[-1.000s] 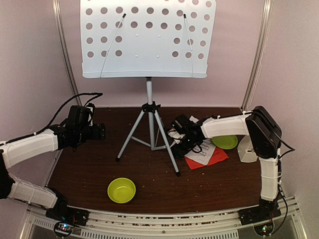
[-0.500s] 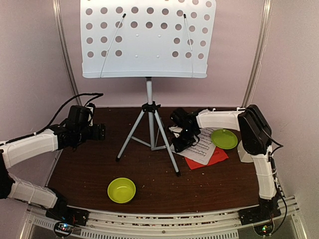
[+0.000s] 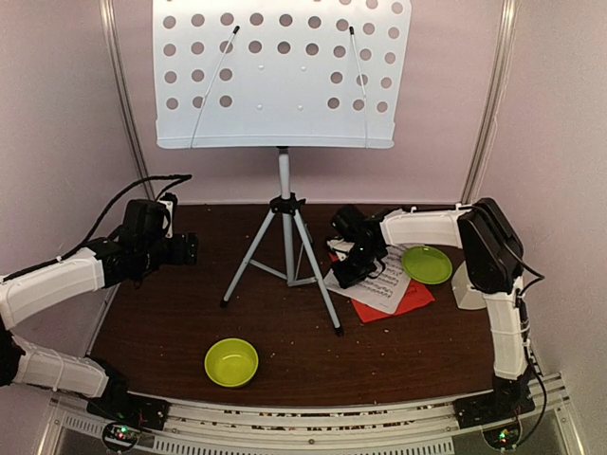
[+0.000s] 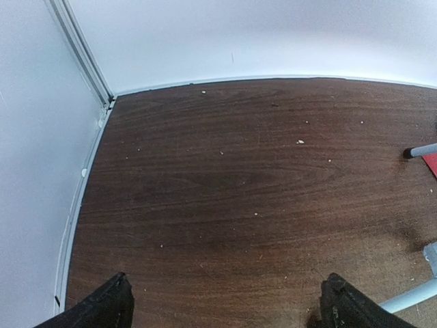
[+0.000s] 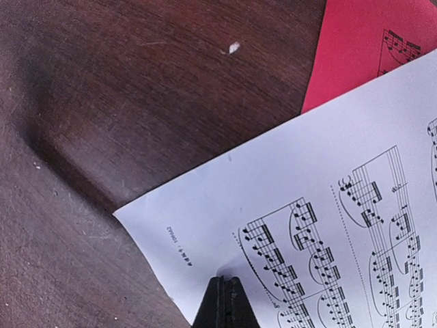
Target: Set up the instrument practice props
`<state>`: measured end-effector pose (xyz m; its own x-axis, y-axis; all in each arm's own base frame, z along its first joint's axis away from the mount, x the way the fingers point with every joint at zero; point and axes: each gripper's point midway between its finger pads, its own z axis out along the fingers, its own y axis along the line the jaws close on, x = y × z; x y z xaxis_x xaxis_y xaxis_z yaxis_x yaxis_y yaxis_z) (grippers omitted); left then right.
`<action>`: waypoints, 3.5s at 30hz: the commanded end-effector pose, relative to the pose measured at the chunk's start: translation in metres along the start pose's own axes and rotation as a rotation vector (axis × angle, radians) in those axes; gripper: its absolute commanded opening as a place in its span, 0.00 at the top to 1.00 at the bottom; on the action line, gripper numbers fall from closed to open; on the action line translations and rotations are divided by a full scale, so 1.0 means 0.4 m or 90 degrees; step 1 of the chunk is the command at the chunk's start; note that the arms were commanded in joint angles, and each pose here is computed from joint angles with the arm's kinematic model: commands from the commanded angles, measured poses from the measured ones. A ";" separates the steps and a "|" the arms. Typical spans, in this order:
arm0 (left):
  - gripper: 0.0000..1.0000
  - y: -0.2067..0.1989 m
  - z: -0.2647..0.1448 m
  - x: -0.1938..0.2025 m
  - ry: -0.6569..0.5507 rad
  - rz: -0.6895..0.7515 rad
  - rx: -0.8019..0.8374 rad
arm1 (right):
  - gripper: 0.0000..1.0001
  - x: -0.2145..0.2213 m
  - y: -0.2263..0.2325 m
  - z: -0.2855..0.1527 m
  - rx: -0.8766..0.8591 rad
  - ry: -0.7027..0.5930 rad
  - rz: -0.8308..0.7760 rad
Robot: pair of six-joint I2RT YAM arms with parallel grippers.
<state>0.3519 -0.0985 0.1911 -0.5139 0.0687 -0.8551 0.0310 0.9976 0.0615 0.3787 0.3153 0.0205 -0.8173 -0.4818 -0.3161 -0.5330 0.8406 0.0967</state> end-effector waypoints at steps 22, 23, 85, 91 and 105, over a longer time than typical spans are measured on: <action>0.02 -0.018 -0.005 -0.024 -0.026 -0.006 0.033 | 0.48 0.111 0.011 -0.296 -0.168 -0.202 0.291; 0.02 -0.018 -0.005 -0.023 -0.026 -0.007 0.035 | 0.48 0.123 -0.004 -0.299 -0.162 -0.215 0.322; 0.02 -0.002 -0.033 0.003 -0.030 -0.002 0.035 | 0.81 0.408 -0.201 -0.145 -0.164 -0.307 0.841; 0.02 0.000 -0.036 -0.002 -0.034 0.002 0.032 | 1.00 0.399 -0.212 -0.176 -0.144 -0.323 0.829; 0.02 -0.022 -0.055 -0.013 -0.041 0.017 0.073 | 1.00 0.358 -0.211 -0.273 -0.143 -0.365 0.787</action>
<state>0.3362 -0.1046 0.1915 -0.4981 0.0909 -0.8623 0.1116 0.9929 0.0402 0.2761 0.1487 0.0547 -0.6077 0.7669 -0.2061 0.4272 0.5345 0.7292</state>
